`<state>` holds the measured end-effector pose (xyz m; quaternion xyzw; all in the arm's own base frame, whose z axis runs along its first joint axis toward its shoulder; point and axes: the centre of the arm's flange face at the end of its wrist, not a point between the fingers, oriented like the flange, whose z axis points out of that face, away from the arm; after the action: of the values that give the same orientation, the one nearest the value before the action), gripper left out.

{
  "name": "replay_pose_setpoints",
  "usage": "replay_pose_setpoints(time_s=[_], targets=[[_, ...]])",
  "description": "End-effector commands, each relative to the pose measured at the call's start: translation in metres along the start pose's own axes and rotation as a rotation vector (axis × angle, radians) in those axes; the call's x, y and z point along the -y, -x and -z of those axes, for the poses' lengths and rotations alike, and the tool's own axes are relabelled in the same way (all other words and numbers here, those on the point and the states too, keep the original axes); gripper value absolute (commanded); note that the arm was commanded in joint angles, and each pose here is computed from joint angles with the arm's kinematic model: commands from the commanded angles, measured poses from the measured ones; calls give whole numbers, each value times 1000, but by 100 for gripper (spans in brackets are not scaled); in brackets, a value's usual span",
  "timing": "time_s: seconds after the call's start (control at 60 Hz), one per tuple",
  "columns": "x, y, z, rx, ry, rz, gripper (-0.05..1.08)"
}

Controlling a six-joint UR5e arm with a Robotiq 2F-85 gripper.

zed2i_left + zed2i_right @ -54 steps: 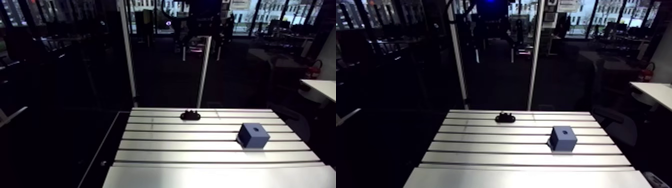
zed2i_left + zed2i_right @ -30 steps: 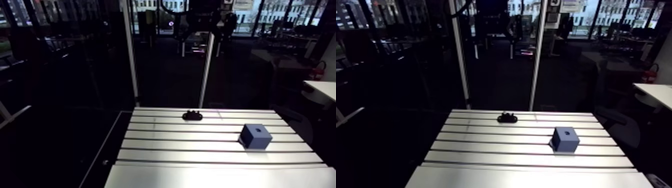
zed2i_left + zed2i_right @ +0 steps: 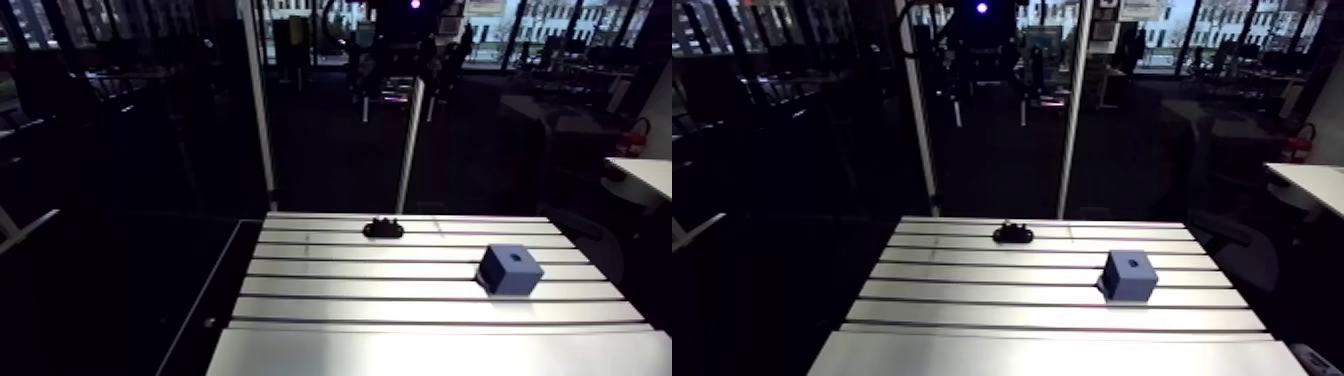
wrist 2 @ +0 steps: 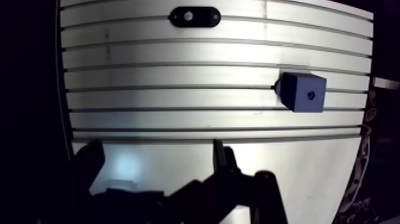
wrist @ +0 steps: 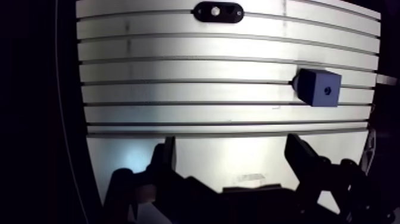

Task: Pick up the M10 bolt and insert it into the hex recess until seated.

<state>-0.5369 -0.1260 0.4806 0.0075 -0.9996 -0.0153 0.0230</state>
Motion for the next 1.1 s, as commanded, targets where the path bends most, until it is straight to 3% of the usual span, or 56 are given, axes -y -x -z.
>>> replay_pose_setpoints(time_s=[0.017,0.183,0.25,0.433,0.483,0.583,0.717,0.783,1.1], targets=[[-4,-13,-38,-42,4,6,1],[-4,-21,-63,-103,10,9,1],[-4,-24,-71,-147,11,8,1],[-7,-31,-93,-205,7,14,1],[-8,-33,-102,-204,8,25,1],[-13,-40,-117,-215,-6,36,1],[-16,-45,-134,-210,-42,27,1],[-18,-50,-143,-233,-58,22,1],[-20,-64,-174,-227,-47,11,1]])
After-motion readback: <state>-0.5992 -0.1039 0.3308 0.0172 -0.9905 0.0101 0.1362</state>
